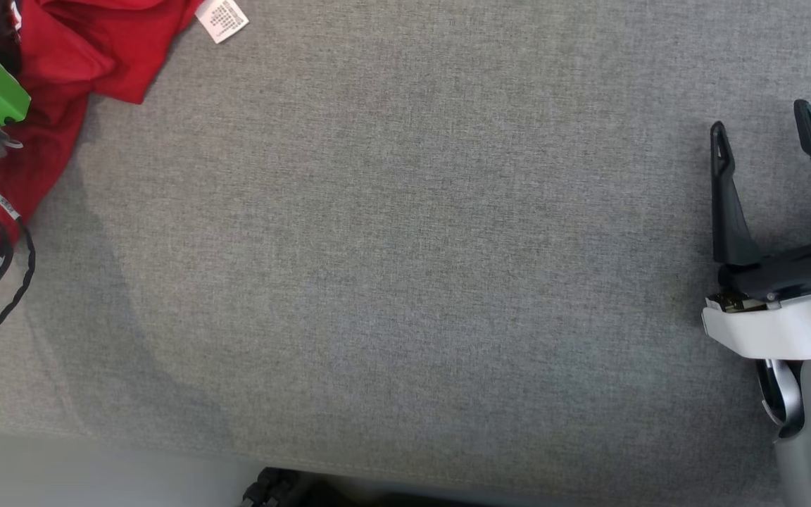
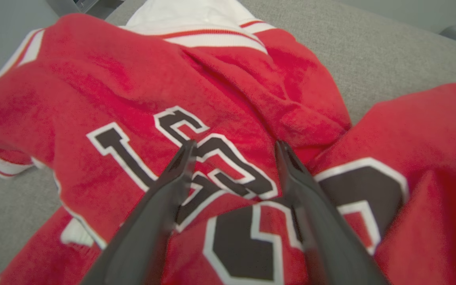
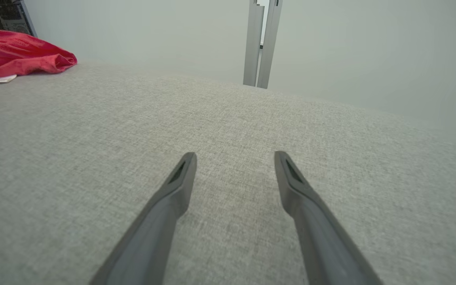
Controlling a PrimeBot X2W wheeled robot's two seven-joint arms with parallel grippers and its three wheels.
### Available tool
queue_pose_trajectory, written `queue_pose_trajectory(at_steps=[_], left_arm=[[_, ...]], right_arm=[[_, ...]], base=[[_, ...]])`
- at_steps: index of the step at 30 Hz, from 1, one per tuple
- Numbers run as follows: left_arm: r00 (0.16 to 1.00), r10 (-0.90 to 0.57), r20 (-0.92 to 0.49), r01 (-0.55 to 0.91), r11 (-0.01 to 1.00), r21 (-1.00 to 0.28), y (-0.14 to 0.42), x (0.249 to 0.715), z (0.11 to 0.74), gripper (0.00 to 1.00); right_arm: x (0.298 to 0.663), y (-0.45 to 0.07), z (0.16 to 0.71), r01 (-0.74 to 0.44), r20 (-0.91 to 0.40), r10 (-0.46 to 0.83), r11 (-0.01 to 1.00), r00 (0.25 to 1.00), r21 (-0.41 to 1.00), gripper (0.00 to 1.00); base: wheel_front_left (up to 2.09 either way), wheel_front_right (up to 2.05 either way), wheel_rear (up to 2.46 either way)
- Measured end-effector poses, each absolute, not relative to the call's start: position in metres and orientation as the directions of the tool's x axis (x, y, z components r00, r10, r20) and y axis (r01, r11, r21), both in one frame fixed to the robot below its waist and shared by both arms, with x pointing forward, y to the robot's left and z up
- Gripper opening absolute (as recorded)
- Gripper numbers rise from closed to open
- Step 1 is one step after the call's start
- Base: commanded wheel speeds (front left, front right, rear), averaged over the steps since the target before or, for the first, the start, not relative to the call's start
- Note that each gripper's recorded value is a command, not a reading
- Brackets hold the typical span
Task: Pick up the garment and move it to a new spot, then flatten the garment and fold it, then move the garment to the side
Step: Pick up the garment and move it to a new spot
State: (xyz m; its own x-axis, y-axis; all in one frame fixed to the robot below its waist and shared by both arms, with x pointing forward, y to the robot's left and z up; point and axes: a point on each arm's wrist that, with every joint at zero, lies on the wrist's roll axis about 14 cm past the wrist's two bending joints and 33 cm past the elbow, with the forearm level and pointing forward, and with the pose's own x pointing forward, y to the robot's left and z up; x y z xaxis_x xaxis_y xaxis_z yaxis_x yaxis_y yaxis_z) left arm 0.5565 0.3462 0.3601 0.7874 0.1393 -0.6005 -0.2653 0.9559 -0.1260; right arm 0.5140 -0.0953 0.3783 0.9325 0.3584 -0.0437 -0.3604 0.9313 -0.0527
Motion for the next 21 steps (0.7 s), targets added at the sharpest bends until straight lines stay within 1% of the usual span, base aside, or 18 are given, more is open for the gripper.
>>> queue_pose_trajectory(at_steps=[1, 2, 3, 6, 8, 12, 16, 21], left_arm=[[0.783, 0.131, -0.608, -0.26, 0.957, -0.129, 0.344, 0.557, 0.356, 0.97], [0.782, 0.122, -0.611, -0.248, 0.961, -0.126, 0.341, 0.558, 0.353, 0.24], [0.789, 0.122, -0.603, -0.237, 0.965, -0.114, 0.342, 0.559, 0.354, 0.0], [0.832, 0.134, -0.538, -0.217, 0.972, -0.093, 0.346, 0.565, 0.364, 0.0], [0.871, 0.135, -0.473, -0.209, 0.972, -0.108, 0.347, 0.572, 0.379, 0.0], [0.911, 0.131, -0.39, -0.171, 0.983, -0.069, 0.352, 0.572, 0.405, 0.0], [0.953, 0.134, -0.27, -0.149, 0.988, -0.037, 0.361, 0.573, 0.447, 0.0], [0.992, 0.077, -0.104, -0.076, 0.997, 0.008, 0.356, 0.573, 0.511, 0.0]], right_arm=[[0.514, -0.096, 0.377, -0.36, -0.045, 0.357, 0.932, 0.933, -0.053, 1.0], [0.514, -0.097, 0.377, -0.359, -0.045, 0.356, 0.932, 0.933, -0.054, 1.0], [0.514, -0.097, 0.376, -0.357, -0.045, 0.355, 0.932, 0.934, -0.054, 1.0], [0.515, -0.098, 0.376, -0.355, -0.044, 0.353, 0.933, 0.935, -0.055, 1.0], [0.514, -0.098, 0.378, -0.354, -0.044, 0.352, 0.934, 0.935, -0.055, 1.0], [0.514, -0.095, 0.384, -0.352, -0.037, 0.351, 0.935, 0.936, -0.05, 1.0], [0.512, -0.086, 0.397, -0.36, -0.016, 0.36, 0.933, 0.933, -0.028, 1.0], [0.506, -0.073, 0.421, -0.373, 0.024, 0.373, 0.928, 0.928, -0.002, 1.0]], base=[[0.0, 0.0, 0.0], [0.0, 0.0, 0.0], [0.0, 0.0, 0.0], [0.0, 0.0, 0.0], [0.0, 0.0, 0.0], [0.0, 0.0, 0.0], [0.0, 0.0, 0.0], [0.0, 0.0, 0.0]])
